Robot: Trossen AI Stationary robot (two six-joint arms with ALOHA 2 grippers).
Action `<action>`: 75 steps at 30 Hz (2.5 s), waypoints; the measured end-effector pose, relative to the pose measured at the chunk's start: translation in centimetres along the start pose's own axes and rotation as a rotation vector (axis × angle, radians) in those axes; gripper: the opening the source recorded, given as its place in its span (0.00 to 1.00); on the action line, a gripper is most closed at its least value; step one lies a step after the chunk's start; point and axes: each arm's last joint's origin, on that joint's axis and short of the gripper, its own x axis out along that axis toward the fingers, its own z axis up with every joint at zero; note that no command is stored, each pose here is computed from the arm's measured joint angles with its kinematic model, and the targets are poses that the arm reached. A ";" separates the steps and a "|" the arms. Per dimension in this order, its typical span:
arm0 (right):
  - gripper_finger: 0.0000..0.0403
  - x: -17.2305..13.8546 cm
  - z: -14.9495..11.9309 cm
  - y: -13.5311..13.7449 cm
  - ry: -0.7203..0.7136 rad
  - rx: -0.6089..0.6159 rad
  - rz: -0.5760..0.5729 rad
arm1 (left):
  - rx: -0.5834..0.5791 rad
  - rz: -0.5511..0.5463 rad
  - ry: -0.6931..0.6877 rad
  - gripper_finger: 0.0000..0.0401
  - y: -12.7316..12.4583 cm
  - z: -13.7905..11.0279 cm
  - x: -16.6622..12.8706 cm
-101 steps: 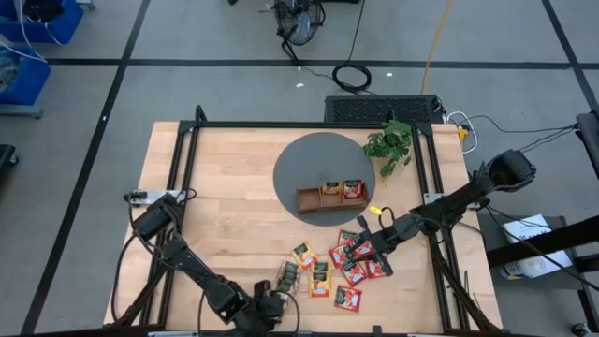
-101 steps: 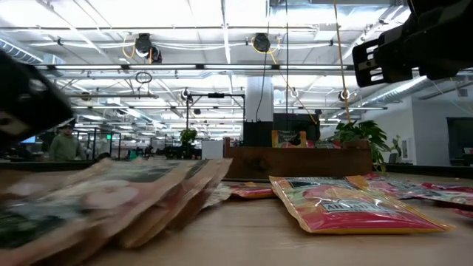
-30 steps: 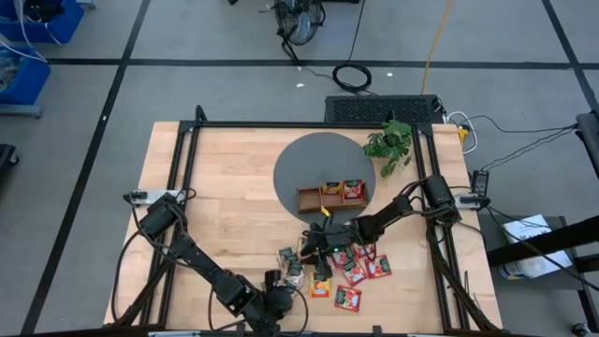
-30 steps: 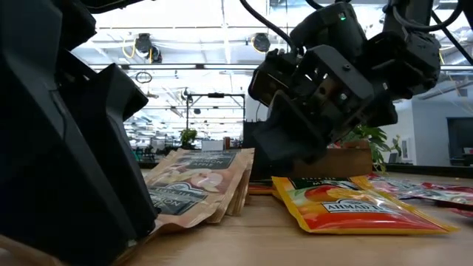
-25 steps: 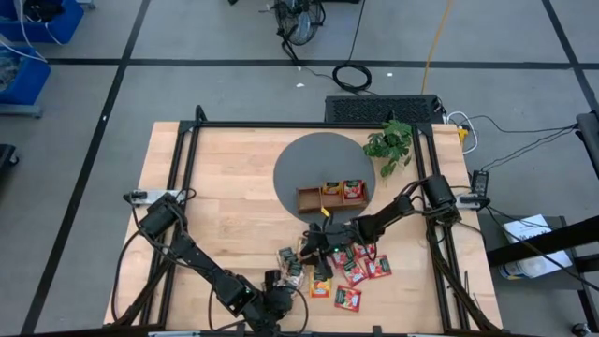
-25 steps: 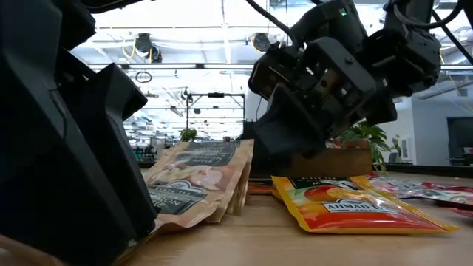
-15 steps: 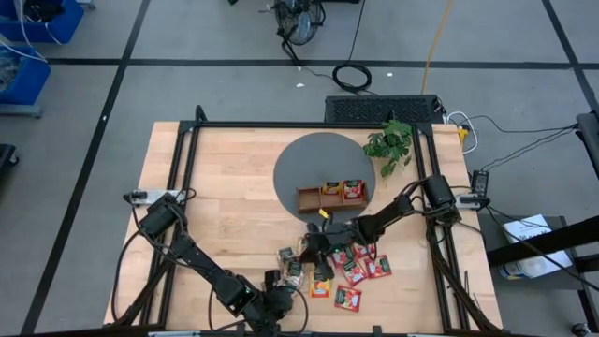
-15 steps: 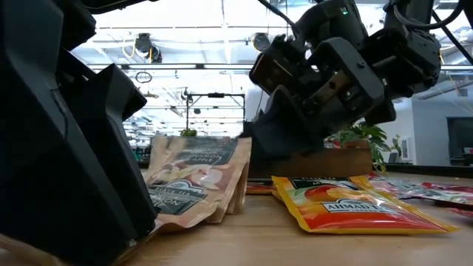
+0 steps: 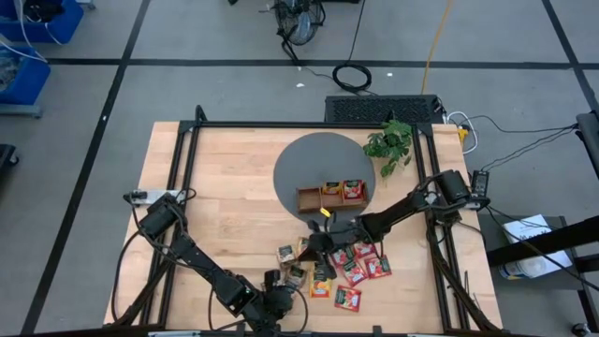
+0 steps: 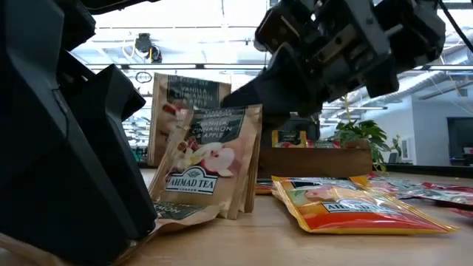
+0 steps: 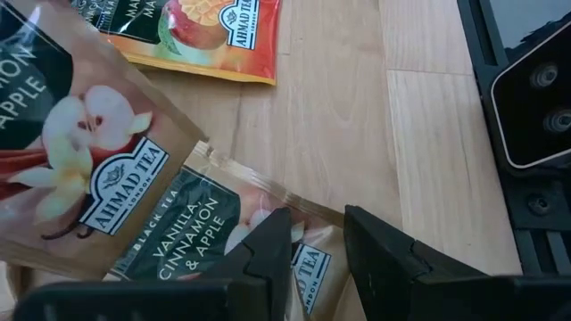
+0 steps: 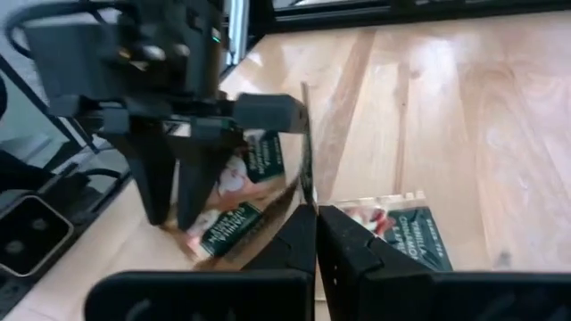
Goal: Pick & Place Tea
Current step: Put the brown tea bag into the left section of the wooden organizer
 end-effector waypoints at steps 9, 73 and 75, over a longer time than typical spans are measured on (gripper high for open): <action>0.00 -0.9 1.4 0.8 -0.010 -0.068 -0.082 | -0.022 -0.004 -0.005 0.28 0.0 0.1 0.0; 0.08 -11.6 0.7 -12.9 0.072 -0.116 -0.477 | 0.008 0.018 -0.089 0.28 -0.1 0.8 -0.1; 0.12 -11.6 0.7 -12.9 0.071 -0.114 -0.478 | 0.005 0.018 -0.089 0.28 -0.1 0.8 -0.1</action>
